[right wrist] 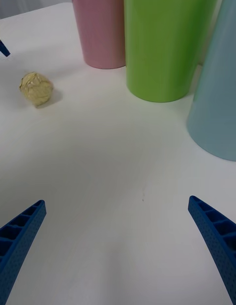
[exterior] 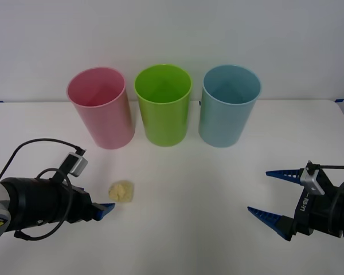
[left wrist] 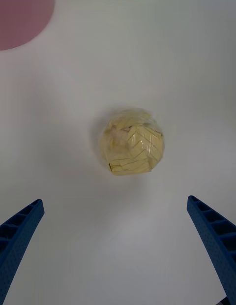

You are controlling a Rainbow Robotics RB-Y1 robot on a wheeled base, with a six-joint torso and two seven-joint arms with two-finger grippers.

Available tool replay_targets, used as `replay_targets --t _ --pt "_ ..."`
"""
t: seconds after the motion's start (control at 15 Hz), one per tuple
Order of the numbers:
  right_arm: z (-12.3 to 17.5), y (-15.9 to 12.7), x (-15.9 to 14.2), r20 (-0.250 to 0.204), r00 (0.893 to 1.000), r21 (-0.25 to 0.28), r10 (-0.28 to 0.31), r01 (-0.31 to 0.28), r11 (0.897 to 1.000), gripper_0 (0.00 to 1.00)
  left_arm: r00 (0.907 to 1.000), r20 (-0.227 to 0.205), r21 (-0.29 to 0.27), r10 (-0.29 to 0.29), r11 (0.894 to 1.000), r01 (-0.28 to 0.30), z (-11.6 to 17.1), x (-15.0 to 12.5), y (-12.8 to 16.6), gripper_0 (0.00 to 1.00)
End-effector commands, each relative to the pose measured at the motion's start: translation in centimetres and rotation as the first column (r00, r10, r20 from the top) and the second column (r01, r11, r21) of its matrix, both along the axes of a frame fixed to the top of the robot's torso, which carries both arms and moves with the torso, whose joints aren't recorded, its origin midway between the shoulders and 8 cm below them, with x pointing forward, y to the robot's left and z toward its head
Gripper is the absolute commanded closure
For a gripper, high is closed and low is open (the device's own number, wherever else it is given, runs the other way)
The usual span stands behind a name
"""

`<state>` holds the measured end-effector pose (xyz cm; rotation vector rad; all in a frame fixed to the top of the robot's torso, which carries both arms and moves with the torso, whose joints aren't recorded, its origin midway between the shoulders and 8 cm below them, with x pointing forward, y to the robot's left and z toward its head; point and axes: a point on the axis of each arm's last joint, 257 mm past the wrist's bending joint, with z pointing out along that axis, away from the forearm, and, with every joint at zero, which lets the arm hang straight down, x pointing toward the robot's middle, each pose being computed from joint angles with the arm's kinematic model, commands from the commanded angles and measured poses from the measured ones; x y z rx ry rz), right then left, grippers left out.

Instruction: Put cans in the blue bin and PET bottles in the pink bin and trash in the green bin.

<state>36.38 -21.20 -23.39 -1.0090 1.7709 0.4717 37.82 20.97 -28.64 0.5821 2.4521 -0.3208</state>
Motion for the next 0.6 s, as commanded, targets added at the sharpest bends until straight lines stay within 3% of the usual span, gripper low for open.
replay_targets --t 0.07,0.27,0.4,0.6 --pt "0.0 0.0 0.0 0.0 1.0 0.0 0.0 0.0 1.0 0.0 0.9993 -0.025 0.002 -0.027 1.0 0.027 -0.7 0.8 -1.1 0.0" --pt "0.0 0.0 0.0 0.0 1.0 0.0 0.0 0.0 1.0 0.0 0.9977 -0.042 0.011 -0.054 0.998 0.055 -1.0 1.6 -2.2 0.0" --pt "0.0 0.0 0.0 0.0 1.0 0.0 0.0 0.0 1.0 0.0 0.9974 -0.064 -0.005 -0.035 0.999 0.035 -1.0 1.9 -3.3 0.0" --pt "0.0 0.0 0.0 0.0 1.0 0.0 0.0 0.0 1.0 0.0 0.9964 -0.074 0.024 -0.042 0.999 0.044 -1.7 2.0 -3.0 0.0"
